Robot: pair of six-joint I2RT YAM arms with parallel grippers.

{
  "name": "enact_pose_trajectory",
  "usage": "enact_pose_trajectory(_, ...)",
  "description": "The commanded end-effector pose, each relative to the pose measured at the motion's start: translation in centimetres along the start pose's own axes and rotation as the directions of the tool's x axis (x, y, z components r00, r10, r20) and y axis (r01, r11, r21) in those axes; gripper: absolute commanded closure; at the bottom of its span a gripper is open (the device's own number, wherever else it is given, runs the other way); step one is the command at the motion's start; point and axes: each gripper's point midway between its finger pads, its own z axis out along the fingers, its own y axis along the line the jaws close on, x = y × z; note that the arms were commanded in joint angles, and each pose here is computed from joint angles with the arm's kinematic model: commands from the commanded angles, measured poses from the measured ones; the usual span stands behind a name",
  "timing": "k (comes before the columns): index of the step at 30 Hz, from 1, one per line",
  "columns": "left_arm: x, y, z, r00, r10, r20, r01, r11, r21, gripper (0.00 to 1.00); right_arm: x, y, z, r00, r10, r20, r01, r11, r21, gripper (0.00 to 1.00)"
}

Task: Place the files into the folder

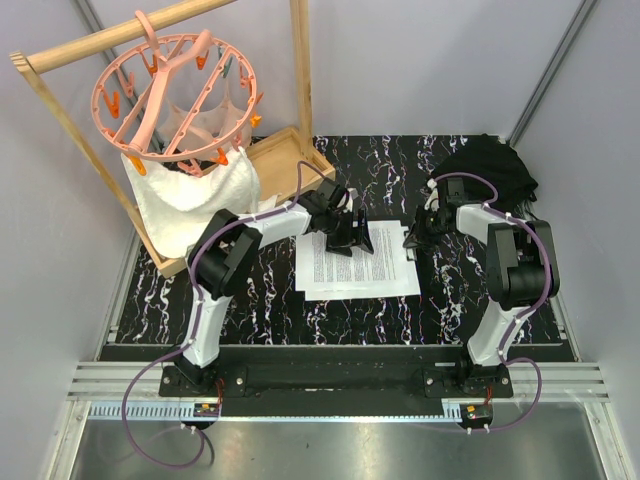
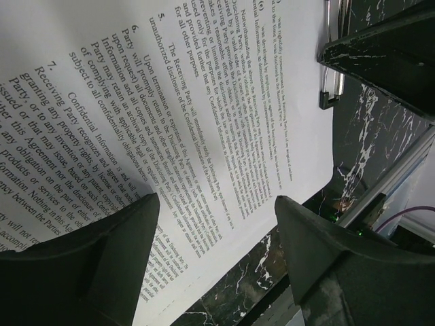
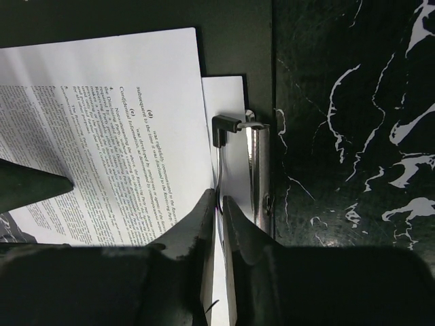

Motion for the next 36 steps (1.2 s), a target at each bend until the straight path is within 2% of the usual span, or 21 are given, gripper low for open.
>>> enact_pose_trajectory(1,-0.5,0.9,1.7,1.000,0.016,0.011,-0.016,1.000,-0.017,0.24,-0.3,-0.5,1.0,1.000,0.005,0.010,-0.005,1.000,0.013,0.83)
enact_pose_trajectory(4,-0.6,1.2,1.8,1.000,0.012,0.011,-0.012,1.000,-0.022,0.24,-0.5,-0.2,1.2,1.000,0.013,0.016,-0.013,1.000,-0.001,0.76)
enact_pose_trajectory(6,-0.6,1.2,1.8,1.000,0.013,0.011,-0.013,1.000,-0.024,0.24,-0.6,-0.1,1.2,1.000,0.020,0.018,-0.020,1.000,-0.008,0.76)
enact_pose_trajectory(14,-0.5,0.9,1.5,1.000,0.023,0.002,-0.023,1.000,-0.020,0.25,0.1,1.1,2.3,0.998,0.056,-0.024,-0.059,0.993,-0.103,1.00)
enact_pose_trajectory(17,-0.8,0.6,0.9,1.000,0.029,0.012,-0.028,0.999,-0.021,0.25,-0.2,2.3,1.8,0.998,0.068,0.002,-0.066,0.978,-0.199,1.00)
enact_pose_trajectory(24,-1.4,0.8,-0.2,1.000,0.014,0.026,-0.013,0.999,-0.038,0.25,-1.5,4.4,-0.7,0.993,0.090,0.077,-0.051,0.911,-0.409,1.00)
enact_pose_trajectory(29,-1.3,1.9,0.8,1.000,-0.007,0.002,0.007,0.998,-0.056,0.24,-1.0,6.0,-1.6,0.993,0.095,0.074,-0.044,0.857,-0.513,1.00)
enact_pose_trajectory(35,-0.8,3.1,1.3,1.000,-0.014,-0.015,0.013,0.996,-0.085,0.24,-1.4,6.5,-3.4,0.981,0.182,0.061,-0.101,0.763,-0.638,1.00)
enact_pose_trajectory(36,-0.8,3.3,1.3,1.000,-0.015,-0.015,0.014,0.996,-0.090,0.24,-1.8,6.8,-3.8,0.981,0.172,0.089,-0.071,0.748,-0.660,1.00)
